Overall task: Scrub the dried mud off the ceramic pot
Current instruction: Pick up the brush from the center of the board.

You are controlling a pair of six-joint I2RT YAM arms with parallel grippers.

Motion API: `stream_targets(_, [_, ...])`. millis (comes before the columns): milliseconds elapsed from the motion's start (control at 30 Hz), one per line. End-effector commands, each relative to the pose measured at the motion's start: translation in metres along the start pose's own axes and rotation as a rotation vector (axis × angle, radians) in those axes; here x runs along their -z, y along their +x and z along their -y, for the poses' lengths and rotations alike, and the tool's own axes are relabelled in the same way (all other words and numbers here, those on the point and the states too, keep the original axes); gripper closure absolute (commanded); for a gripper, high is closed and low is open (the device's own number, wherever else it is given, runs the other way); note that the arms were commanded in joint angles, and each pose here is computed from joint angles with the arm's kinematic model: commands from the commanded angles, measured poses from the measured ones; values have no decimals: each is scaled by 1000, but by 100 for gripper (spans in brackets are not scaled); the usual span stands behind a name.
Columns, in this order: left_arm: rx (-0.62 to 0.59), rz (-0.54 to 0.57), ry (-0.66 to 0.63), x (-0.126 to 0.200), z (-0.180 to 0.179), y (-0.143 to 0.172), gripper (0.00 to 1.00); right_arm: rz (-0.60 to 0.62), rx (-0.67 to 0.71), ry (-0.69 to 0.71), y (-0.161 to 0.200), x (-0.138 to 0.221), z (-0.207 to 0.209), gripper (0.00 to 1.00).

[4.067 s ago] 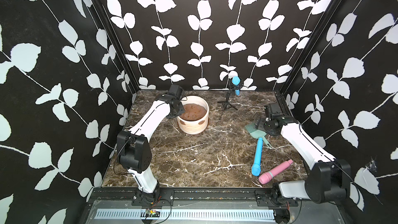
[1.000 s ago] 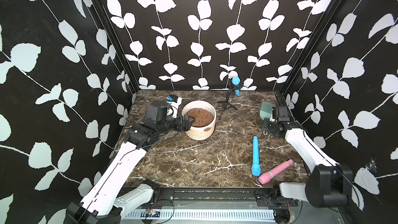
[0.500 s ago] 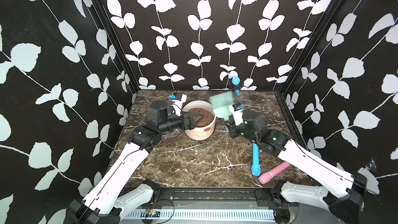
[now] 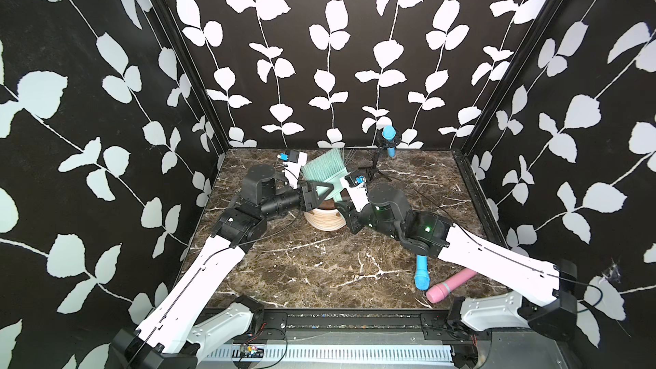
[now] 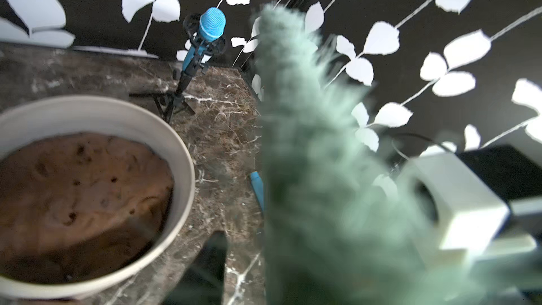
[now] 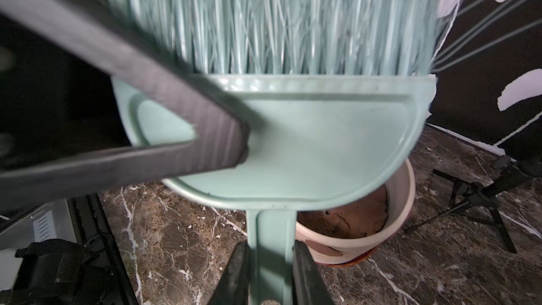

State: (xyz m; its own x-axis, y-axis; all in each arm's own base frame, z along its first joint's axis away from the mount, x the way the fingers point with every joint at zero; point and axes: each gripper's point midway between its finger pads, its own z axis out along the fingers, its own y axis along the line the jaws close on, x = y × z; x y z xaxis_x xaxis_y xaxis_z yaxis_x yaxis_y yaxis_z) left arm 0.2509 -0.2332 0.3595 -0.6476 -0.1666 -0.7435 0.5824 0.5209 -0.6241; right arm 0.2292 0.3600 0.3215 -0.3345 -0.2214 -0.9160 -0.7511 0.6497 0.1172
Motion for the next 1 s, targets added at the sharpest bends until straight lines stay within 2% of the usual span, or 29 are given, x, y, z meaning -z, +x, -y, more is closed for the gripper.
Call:
stream_targets(0, [27,63,28,10,15,-15,79,111,-28,-36,-29,15,-8,79])
stream_targets(67, [37,69,51,8,18,-17,89,115,-44,-33,-29,17,-7,75])
stream_targets(133, [54,64,45,8,17,-17,99,130,-77,-24,-29,19,-5,54])
stream_targets(167, [65,65,43,9,17,-17,100,134,-97,-33,-29,21,-5,45])
stream_targets(267, [98,87,81,11,24,-20,100,112,-153,-125,-21,30,-11,36])
stream_targets(400, [87,117,157,19,44,-30,100,134,-294,-479,-14,52,-31,32])
stream_targets(467, [49,98,280,22,67,-34,100,220,-464,-590,-19,63,-20,31])
stream_targets(567, [57,106,368,22,82,-42,100,345,-594,-626,-29,77,-4,30])
stream_targets(700, [58,130,450,23,94,-50,100,433,-625,-708,-42,91,-7,23])
stream_targets(967, [84,138,461,15,89,-51,100,641,-735,-810,-68,104,7,22])
